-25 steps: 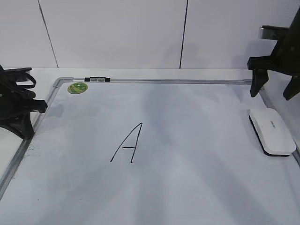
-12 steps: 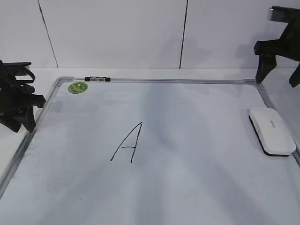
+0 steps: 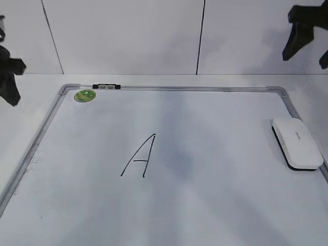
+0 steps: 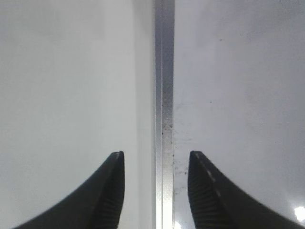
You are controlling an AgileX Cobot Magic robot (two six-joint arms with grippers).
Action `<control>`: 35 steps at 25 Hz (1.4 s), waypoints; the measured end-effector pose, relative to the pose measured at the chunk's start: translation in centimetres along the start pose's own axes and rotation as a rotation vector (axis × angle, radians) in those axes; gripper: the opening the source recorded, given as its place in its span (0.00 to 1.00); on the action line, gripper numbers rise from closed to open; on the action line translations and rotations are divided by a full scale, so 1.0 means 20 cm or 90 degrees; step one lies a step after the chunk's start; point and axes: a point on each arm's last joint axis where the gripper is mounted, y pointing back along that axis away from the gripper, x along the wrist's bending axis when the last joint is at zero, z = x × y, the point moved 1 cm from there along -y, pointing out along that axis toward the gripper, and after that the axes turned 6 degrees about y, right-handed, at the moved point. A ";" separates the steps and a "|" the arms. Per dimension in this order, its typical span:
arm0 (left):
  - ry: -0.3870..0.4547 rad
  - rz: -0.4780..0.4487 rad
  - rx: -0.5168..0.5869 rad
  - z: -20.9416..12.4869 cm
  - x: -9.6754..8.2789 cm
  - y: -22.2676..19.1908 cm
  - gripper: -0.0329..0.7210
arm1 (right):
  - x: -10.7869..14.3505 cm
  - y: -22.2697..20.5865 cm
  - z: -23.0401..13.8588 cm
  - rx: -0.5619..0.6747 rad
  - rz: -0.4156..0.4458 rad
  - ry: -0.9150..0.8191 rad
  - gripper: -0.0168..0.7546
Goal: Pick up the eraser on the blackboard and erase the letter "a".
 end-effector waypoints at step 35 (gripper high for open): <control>-0.145 -0.167 -0.475 -1.16 0.02 1.43 0.47 | 0.24 1.11 -1.30 -0.398 0.153 0.091 0.79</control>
